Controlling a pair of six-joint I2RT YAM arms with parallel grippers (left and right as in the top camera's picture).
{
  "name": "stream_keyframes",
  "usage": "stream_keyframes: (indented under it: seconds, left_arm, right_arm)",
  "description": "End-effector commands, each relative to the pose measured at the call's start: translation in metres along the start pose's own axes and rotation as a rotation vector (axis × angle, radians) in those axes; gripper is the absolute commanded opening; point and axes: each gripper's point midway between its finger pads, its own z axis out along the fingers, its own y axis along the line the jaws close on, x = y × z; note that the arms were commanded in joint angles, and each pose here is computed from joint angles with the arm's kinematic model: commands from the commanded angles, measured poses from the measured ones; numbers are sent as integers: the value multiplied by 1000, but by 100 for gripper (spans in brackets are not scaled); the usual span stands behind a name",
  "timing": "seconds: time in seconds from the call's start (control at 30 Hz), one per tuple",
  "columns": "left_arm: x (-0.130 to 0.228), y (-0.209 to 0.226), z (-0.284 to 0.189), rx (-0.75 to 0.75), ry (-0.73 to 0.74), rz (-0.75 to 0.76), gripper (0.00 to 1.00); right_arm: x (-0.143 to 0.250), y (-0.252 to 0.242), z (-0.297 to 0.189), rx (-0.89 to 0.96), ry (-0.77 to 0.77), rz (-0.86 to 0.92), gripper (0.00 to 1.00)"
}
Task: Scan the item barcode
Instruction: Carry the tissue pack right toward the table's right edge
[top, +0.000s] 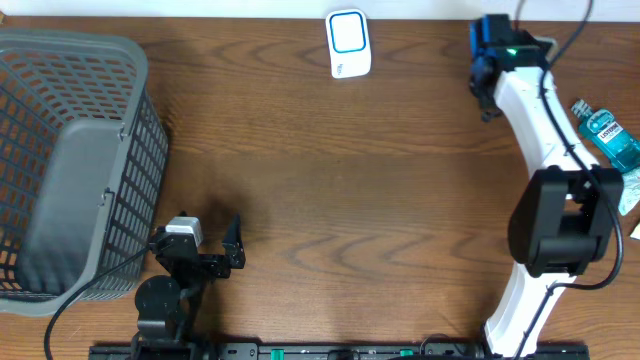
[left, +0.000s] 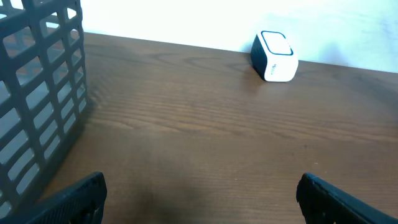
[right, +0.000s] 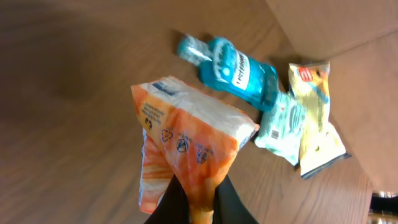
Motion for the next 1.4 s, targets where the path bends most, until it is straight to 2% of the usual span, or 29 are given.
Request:
stream_keyframes:
  seconds: [0.0, 0.37, 0.63, 0.67, 0.73, 0.8, 0.83, 0.93, 1.0, 1.03, 1.07, 1.1, 1.37]
  left_arm:
    - [14, 1, 2, 5, 44, 11, 98]
    - [14, 1, 2, 5, 44, 11, 98]
    - [14, 1, 2, 5, 44, 11, 98]
    - [14, 1, 2, 5, 44, 11, 98]
    - [14, 1, 2, 5, 44, 11, 98]
    - [14, 1, 2, 5, 44, 11, 98]
    - [14, 1, 2, 5, 44, 11, 98]
    - [14, 1, 2, 5, 44, 11, 98]
    - [14, 1, 2, 5, 44, 11, 98]
    - [14, 1, 2, 5, 44, 11, 98]
    - [14, 1, 2, 5, 44, 11, 98]
    - [14, 1, 2, 5, 44, 11, 98]
    - [14, 1, 2, 5, 44, 11, 98]
  right_arm:
    - [6, -30, 27, 51, 30, 89, 1]
    - [44, -58, 99, 24, 167, 224, 1]
    - [91, -63, 120, 51, 275, 411, 1]
    - [100, -60, 120, 46, 296, 429, 4]
    - [114, -54, 122, 33, 331, 462, 38]
    - [122, -48, 124, 19, 346, 477, 55]
    - [123, -47, 124, 17, 343, 479, 59]
    - [121, -50, 125, 30, 328, 481, 60]
    - [117, -56, 125, 50, 308, 469, 66]
    - [115, -58, 123, 49, 302, 460, 75]
    - [112, -59, 122, 43, 295, 452, 95]
    - [108, -60, 119, 33, 288, 446, 99]
    - [63, -92, 64, -48, 174, 545, 99]
